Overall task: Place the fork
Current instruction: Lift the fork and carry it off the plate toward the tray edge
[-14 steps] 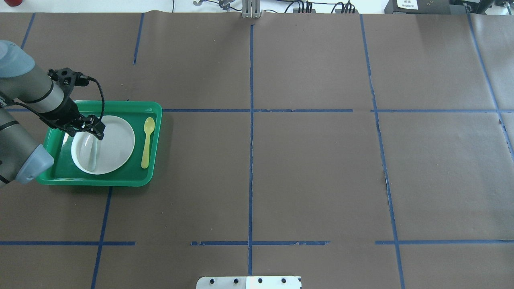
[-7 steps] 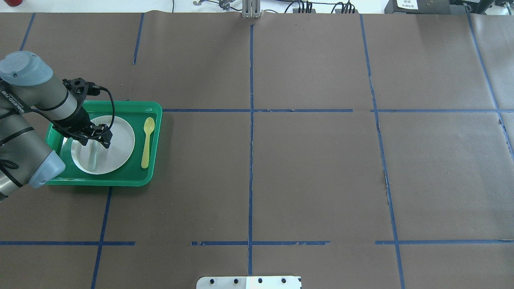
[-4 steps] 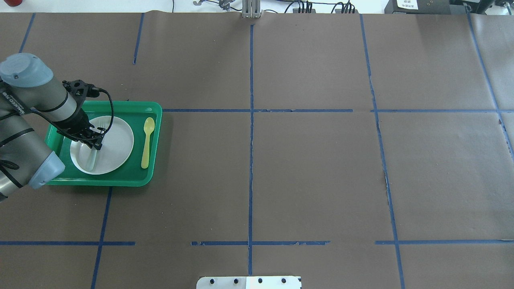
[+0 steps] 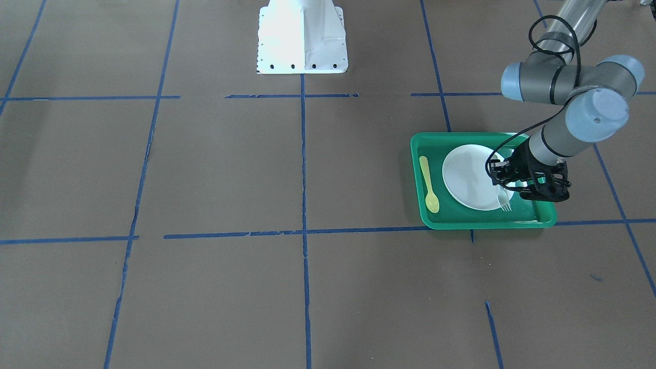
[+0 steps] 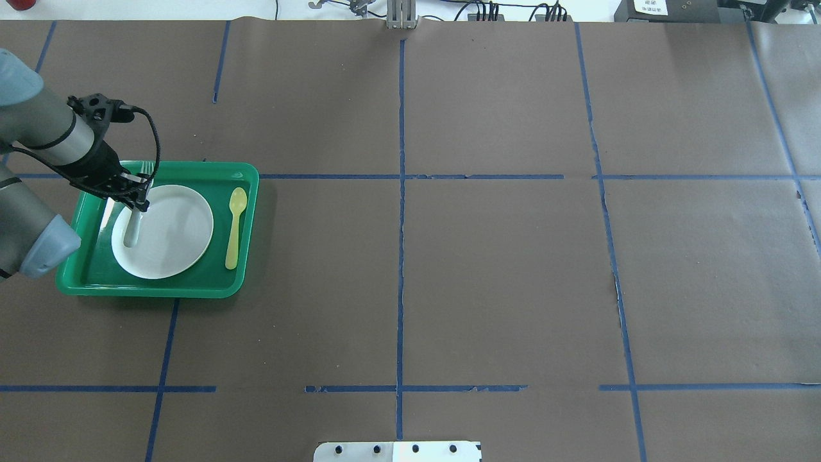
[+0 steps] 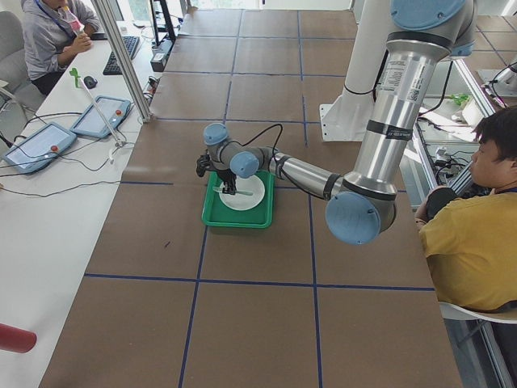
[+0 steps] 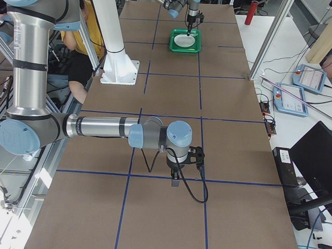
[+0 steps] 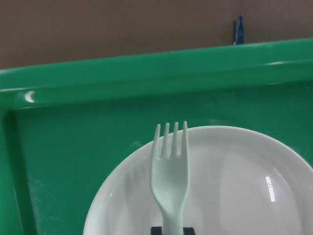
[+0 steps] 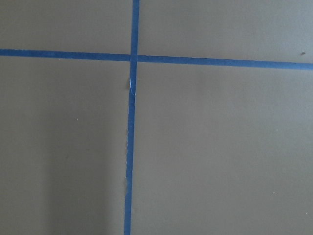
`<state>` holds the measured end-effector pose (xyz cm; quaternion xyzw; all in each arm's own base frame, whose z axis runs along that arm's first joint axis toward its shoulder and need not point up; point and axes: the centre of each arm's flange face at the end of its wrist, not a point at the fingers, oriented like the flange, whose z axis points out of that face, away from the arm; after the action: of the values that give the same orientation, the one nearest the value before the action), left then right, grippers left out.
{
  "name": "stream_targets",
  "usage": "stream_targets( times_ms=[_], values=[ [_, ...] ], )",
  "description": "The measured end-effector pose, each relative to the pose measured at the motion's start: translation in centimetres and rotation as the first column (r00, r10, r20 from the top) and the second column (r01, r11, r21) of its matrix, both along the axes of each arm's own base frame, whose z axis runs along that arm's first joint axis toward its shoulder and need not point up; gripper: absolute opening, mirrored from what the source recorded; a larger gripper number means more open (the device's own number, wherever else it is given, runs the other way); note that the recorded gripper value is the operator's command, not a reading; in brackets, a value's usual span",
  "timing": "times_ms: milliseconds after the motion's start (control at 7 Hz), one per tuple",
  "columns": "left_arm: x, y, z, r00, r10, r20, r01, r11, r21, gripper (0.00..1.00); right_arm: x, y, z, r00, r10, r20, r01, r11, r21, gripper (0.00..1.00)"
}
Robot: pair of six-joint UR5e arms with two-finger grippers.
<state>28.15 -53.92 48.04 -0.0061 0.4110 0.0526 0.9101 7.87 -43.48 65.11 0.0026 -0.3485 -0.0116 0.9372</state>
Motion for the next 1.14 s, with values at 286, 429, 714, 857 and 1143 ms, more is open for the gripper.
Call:
stream_targets(
  times_ms=[286,429,714,857,1143],
  values=[
    [-3.1,-0.2,1.6,1.0,-0.011,0.002,0.011,1.0,-0.003,0.0,0.0,0.0,0.0,1.0,0.0,0.0,0.0,1.0,0.0,1.0],
    [-3.5,-0.5,3.7,1.0,-0.012,0.022,0.013,0.999,-0.031,0.0,0.0,0.0,0.0,1.0,0.0,0.0,0.0,1.0,0.0,1.0],
    [-3.5,-1.0,7.5,0.998,-0.014,0.056,0.019,0.996,-0.089,0.0,0.0,0.0,0.0,1.0,0.0,0.0,0.0,1.0,0.0,1.0],
    [-3.5,-1.1,8.3,0.998,-0.013,0.063,0.02,0.995,-0.103,0.0,0.0,0.0,0.0,1.0,0.0,0.0,0.0,1.0,0.0,1.0],
    [-3.0,-1.3,8.9,0.998,-0.007,0.07,0.015,0.993,-0.113,0.0,0.0,0.0,0.0,1.0,0.0,0.0,0.0,1.0,0.0,1.0]
  ],
)
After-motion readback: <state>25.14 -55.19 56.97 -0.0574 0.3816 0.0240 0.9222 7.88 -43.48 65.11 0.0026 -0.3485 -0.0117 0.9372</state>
